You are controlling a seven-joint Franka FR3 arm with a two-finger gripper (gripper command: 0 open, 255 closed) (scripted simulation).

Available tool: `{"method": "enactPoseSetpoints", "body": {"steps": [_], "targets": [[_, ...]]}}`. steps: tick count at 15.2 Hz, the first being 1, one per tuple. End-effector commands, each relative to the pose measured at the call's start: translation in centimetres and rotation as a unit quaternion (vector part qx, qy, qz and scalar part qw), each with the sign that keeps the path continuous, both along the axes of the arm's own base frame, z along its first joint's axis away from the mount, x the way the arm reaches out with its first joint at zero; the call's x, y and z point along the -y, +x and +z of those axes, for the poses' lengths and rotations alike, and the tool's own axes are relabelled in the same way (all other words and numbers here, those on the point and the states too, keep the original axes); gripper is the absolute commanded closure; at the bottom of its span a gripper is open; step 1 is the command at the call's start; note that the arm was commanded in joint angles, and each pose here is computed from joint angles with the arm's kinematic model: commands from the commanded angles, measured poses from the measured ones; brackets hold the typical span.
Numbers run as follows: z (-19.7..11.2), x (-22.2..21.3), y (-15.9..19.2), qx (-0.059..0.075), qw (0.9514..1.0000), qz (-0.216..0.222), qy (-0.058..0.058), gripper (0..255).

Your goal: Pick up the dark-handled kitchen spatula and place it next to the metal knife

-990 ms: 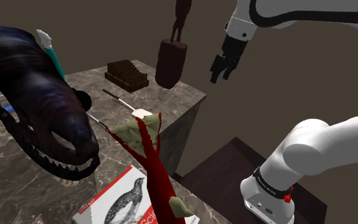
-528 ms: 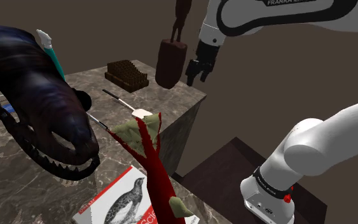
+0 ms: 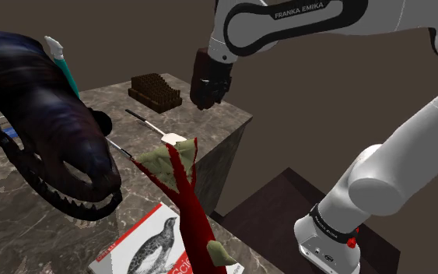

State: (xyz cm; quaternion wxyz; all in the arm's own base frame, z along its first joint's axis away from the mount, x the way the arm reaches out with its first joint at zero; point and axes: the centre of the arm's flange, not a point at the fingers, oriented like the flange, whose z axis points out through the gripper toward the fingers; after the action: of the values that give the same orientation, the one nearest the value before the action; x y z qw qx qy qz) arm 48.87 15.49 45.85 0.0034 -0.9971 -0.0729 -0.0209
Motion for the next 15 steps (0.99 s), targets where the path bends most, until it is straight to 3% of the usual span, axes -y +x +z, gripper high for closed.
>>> {"method": "enactPoseSetpoints", "body": {"steps": [1, 15], "targets": [[-1.0, -1.8, 1.7, 0.002, 1.0, 0.007, 0.001, 0], [-8.0, -13.9, 13.0, 0.012, 0.9985, 0.053, 0.001, 0]]}}
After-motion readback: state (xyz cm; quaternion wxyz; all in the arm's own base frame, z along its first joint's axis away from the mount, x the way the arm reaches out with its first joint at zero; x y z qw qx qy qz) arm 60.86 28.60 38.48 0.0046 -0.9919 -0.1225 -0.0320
